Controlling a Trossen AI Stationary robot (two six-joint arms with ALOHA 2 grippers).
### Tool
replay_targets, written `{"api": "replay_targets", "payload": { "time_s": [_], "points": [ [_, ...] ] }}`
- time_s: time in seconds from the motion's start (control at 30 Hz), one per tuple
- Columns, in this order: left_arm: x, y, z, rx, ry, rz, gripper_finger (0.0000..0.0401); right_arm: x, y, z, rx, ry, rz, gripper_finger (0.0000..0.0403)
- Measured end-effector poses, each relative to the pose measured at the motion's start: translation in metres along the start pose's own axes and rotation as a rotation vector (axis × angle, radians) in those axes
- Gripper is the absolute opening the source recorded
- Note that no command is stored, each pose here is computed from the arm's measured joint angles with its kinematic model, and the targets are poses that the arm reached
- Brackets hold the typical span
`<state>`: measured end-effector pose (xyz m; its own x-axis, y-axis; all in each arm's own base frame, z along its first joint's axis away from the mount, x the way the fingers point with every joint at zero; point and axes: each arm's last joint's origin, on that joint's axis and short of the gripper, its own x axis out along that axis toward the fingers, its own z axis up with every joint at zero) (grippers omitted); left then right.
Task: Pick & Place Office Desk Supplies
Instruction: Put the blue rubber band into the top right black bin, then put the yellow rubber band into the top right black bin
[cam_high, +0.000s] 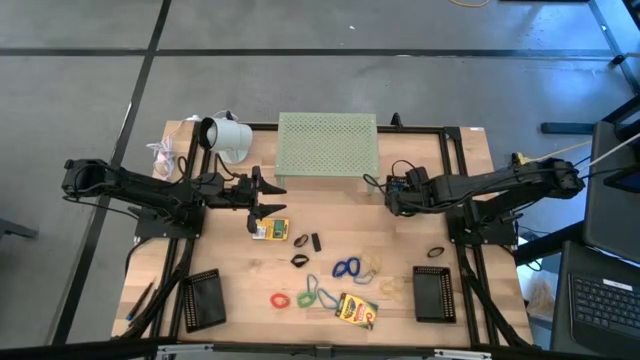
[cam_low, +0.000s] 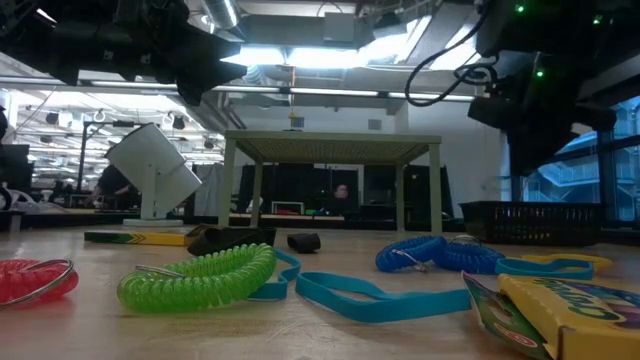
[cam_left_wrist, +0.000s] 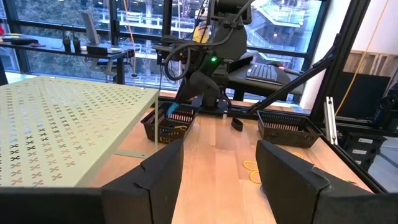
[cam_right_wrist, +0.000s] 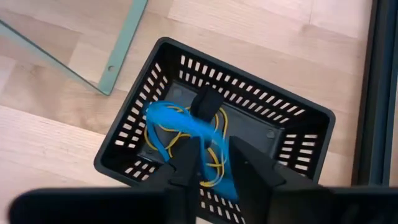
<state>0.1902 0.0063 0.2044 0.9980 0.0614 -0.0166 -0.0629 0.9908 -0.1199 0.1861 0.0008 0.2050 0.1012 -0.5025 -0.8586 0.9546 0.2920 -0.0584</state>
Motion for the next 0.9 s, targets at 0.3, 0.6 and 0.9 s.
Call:
{"api": "replay_targets", "payload": {
  "time_s": [0.3,0.6,0.9],
  "points": [
    [0.000,0.000,0.000,0.000,0.000,0.000,0.0198,0.000,0.000,0.000,-0.003,0.001,0.001,0.0164],
    [0.000,0.000,0.000,0.001,0.000,0.000,0.0198,0.000,0.000,-0.002,-0.005,0.059,0.016,0.0184],
    [0.000,0.000,0.000,0.001,0.000,0.000,0.0198,-0.006,0.016,-0.011,0.043,0.255,0.205,0.0164]
  ]
}}
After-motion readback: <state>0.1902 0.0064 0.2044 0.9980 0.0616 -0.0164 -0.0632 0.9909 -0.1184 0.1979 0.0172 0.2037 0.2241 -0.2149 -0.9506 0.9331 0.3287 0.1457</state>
